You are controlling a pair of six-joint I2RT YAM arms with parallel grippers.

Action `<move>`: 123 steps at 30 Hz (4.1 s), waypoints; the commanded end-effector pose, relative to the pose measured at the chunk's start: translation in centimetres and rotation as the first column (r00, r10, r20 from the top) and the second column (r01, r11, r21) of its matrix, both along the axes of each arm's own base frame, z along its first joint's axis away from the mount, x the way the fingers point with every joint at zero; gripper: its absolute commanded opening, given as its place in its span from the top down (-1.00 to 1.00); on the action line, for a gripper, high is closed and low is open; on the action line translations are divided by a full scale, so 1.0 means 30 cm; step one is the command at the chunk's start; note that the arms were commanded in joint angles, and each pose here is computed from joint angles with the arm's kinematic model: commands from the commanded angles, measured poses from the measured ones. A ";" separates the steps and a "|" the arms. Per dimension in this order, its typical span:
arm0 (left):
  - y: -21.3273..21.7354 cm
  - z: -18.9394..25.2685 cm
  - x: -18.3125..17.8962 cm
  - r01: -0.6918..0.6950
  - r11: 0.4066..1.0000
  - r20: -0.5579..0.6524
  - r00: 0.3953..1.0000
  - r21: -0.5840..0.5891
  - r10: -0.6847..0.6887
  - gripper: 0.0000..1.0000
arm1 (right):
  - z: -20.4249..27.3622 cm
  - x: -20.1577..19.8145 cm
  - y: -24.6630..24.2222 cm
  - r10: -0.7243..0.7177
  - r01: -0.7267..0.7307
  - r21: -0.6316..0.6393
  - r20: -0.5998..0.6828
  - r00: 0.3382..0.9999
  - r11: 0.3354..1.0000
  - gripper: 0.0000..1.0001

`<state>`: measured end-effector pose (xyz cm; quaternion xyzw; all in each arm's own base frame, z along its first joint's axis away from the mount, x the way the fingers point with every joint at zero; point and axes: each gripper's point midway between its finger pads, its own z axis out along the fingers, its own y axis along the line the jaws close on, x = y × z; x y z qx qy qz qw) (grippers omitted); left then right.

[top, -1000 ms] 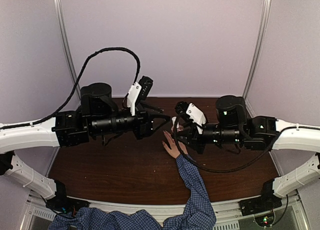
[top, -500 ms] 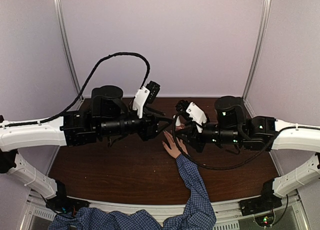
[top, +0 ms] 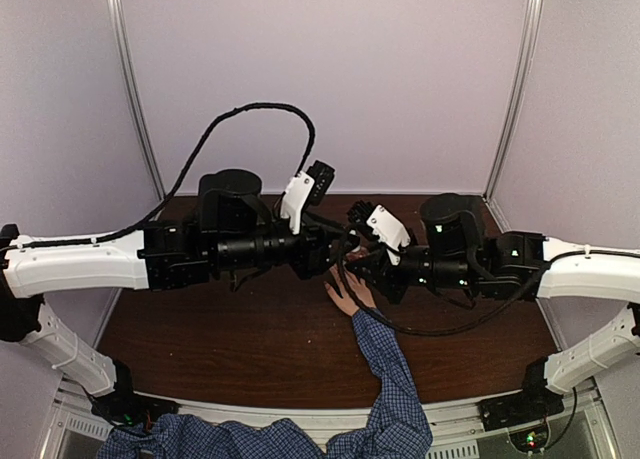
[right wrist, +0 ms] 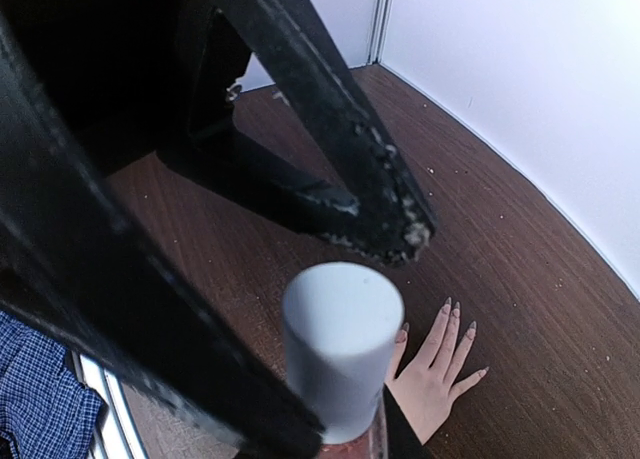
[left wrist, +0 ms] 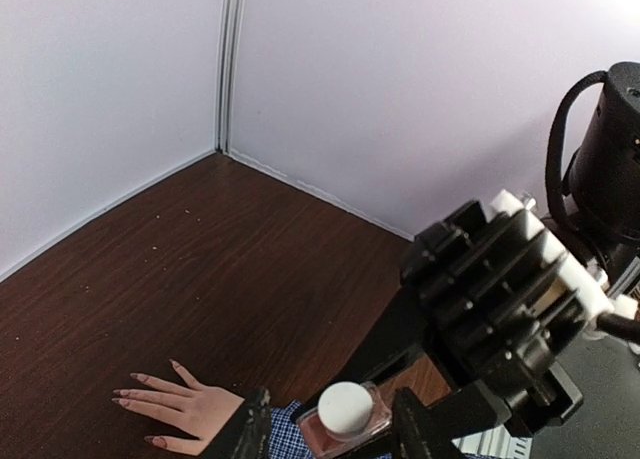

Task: Paint the nails
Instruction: Screw the nail polish bottle cap onto the nail polish bottle.

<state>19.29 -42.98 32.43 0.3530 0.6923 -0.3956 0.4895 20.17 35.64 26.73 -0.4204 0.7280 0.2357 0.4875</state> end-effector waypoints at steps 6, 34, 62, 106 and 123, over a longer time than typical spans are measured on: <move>-0.053 0.076 -0.004 0.028 0.995 0.000 1.000 -0.098 -0.028 0.47 | 0.064 0.019 0.008 -0.031 0.030 0.031 0.022 0.999 0.999 1.00; -0.064 0.085 -0.328 0.558 0.821 0.035 0.829 -0.124 -0.558 1.00 | 0.329 -0.354 0.022 0.547 -0.573 0.267 0.171 0.819 0.775 1.00; 0.166 0.162 -0.017 -0.005 0.995 0.068 0.998 -0.097 0.012 -0.04 | 0.176 -0.139 0.010 0.224 -0.225 0.184 0.029 0.974 0.957 1.00; -0.036 0.117 -0.086 0.187 0.971 -0.012 0.982 -0.151 -0.191 0.93 | 0.158 -0.077 0.035 0.158 -0.161 0.133 0.035 0.987 0.978 1.00; -0.054 0.147 -0.326 0.601 0.785 0.092 0.799 -0.149 -0.594 1.00 | 0.335 -0.388 0.059 0.629 -0.637 0.264 0.127 0.767 0.724 1.00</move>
